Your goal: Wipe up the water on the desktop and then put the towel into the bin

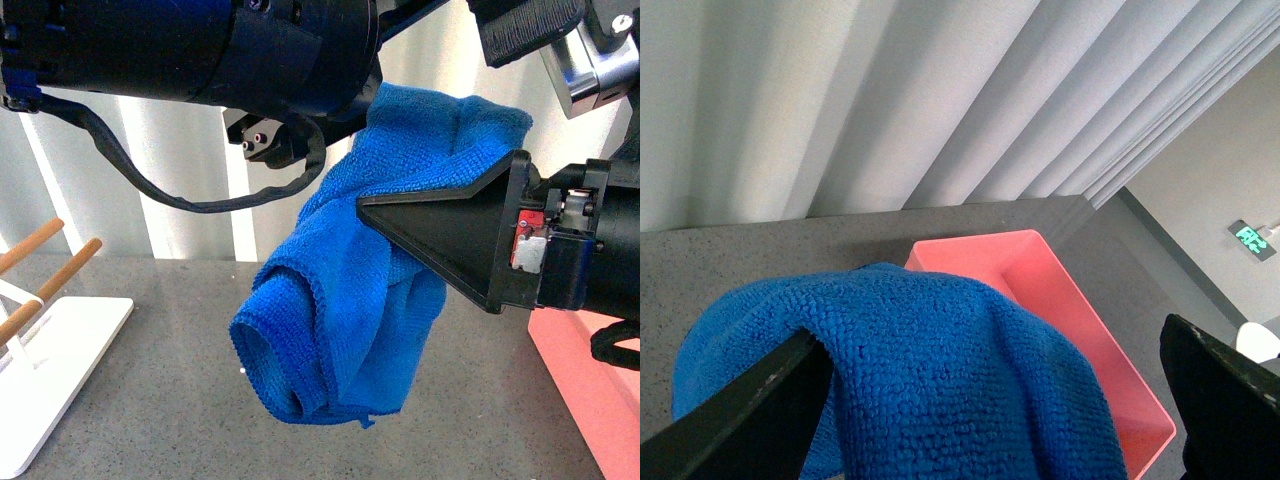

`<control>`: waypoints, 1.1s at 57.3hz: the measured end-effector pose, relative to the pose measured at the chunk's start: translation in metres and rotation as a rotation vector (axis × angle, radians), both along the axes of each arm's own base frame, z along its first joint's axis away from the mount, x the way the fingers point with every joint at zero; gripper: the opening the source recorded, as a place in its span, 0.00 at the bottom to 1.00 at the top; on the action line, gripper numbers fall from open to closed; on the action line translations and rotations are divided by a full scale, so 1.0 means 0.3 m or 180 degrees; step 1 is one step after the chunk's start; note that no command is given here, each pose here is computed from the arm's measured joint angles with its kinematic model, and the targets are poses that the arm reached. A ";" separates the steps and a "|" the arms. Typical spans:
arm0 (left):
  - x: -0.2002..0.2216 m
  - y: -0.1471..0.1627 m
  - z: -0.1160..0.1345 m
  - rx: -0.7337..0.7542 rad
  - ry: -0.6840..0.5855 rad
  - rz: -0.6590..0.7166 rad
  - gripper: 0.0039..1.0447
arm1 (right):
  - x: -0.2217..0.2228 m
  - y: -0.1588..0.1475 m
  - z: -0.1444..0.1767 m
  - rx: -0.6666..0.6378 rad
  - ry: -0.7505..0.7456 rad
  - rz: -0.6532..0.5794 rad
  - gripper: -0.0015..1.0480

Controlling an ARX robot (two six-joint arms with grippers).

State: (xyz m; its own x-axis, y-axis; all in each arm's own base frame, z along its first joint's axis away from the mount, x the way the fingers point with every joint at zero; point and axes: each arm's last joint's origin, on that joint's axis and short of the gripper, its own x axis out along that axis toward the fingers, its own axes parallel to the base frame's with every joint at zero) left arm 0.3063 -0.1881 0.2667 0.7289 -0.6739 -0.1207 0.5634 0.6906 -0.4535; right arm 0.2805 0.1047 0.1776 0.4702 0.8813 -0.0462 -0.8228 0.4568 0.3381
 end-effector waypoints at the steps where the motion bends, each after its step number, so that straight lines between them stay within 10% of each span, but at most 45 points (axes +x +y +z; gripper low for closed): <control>1: 0.000 0.000 0.000 0.0000 0.0000 -0.0001 0.94 | -0.001 0.000 0.002 -0.0003 -0.0002 0.0000 0.11; 13: -0.004 -0.007 0.002 0.0036 -0.0072 0.0068 0.92 | -0.008 -0.008 0.022 -0.0022 -0.0045 -0.0010 0.11; 27: -0.097 0.166 -0.052 0.0936 -0.0850 0.2129 0.60 | -0.016 -0.024 0.050 -0.0031 -0.0090 -0.0003 0.11; 46: -0.301 0.426 -0.195 0.1253 -0.0879 0.2199 0.03 | -0.018 -0.045 0.052 -0.0054 -0.0125 -0.0038 0.11; 63: -0.419 0.528 -0.257 0.1278 -0.0893 0.2218 0.03 | -0.023 -0.052 0.045 -0.0054 -0.0126 -0.0054 0.11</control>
State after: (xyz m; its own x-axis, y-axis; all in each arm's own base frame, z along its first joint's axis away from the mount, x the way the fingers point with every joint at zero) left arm 0.1807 -0.0297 0.1897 1.0000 -0.0050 -0.0077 0.0049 1.0000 -0.0071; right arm 0.2736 0.0890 0.1912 0.4868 0.8725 -0.0420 -0.8275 0.4761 0.2975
